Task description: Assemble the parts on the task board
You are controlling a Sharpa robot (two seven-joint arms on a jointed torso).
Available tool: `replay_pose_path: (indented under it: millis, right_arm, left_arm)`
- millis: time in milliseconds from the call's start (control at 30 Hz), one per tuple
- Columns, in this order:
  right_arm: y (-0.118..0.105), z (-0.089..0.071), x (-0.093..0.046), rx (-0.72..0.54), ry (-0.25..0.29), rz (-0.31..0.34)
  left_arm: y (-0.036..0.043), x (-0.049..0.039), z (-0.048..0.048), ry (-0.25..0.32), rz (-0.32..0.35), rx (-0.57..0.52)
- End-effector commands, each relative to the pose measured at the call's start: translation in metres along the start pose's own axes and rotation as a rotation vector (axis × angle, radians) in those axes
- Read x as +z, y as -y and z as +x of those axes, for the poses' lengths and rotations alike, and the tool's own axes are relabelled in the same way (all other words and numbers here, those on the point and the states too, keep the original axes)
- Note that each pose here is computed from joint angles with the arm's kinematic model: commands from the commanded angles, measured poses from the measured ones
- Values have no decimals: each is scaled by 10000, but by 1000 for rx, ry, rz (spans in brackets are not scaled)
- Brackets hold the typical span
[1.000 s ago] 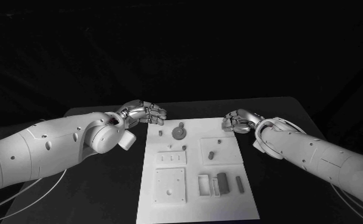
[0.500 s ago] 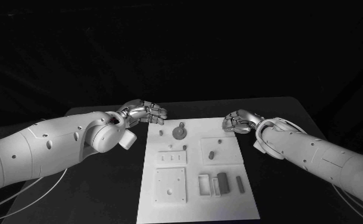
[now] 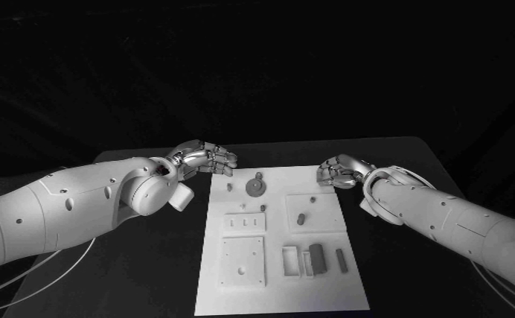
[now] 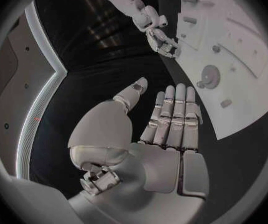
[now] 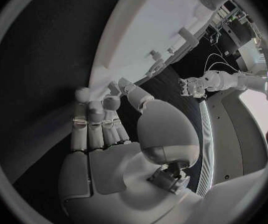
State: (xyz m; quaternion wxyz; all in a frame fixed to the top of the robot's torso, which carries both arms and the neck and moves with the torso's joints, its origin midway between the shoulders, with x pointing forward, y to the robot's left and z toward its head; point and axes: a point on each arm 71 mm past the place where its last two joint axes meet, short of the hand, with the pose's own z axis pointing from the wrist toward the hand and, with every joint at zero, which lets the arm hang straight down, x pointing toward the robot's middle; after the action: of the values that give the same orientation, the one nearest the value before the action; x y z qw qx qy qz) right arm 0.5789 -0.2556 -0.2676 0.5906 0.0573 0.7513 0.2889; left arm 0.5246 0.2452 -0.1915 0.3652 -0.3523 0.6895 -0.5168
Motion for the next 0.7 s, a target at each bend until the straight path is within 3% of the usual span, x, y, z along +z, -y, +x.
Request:
replay_pose_path:
  millis: [33, 700]
  right_arm:
    - [-13, 15, 8, 5, -9, -3]
    - [-13, 12, 12, 4, -5, -1]
  left_arm:
    - [19, 0, 11, 1, 11, 5]
    - [28, -6, 14, -1, 14, 5]
